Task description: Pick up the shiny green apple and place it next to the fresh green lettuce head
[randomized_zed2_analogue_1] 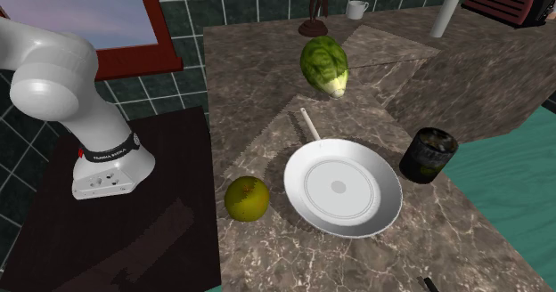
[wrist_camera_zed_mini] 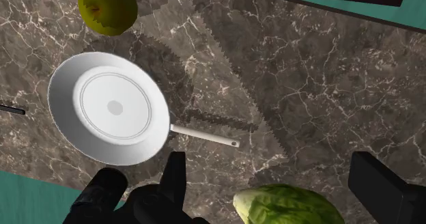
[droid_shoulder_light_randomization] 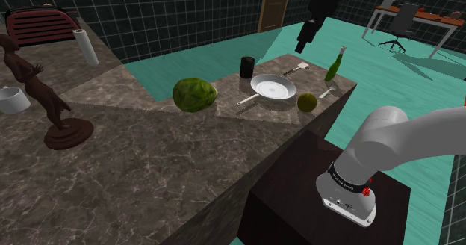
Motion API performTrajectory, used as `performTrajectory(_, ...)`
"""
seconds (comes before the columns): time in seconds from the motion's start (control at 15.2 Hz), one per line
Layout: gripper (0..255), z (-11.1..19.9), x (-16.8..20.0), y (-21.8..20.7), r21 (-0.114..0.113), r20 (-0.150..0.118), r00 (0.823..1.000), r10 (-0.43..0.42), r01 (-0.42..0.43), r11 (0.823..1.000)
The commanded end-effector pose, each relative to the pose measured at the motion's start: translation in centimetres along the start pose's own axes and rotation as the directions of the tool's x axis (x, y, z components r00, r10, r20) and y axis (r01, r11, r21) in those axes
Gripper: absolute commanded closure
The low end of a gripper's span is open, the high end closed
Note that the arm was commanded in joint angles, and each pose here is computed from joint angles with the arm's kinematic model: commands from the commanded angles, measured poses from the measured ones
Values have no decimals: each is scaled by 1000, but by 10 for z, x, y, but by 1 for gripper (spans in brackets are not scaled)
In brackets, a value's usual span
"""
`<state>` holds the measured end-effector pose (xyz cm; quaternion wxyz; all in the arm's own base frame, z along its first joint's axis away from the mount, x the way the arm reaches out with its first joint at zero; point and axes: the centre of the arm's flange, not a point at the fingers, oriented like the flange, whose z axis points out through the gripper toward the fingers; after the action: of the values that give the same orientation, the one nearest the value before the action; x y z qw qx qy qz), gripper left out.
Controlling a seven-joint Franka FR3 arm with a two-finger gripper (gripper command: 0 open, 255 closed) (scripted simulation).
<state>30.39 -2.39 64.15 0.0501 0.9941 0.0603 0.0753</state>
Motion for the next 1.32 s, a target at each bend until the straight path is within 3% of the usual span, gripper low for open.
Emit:
performTrajectory(0.0,0,0,0,0,0,0,1000,0,0,1000)
performTrajectory(1.25,0,187,-44,161,25,106,994,39,-42,999)
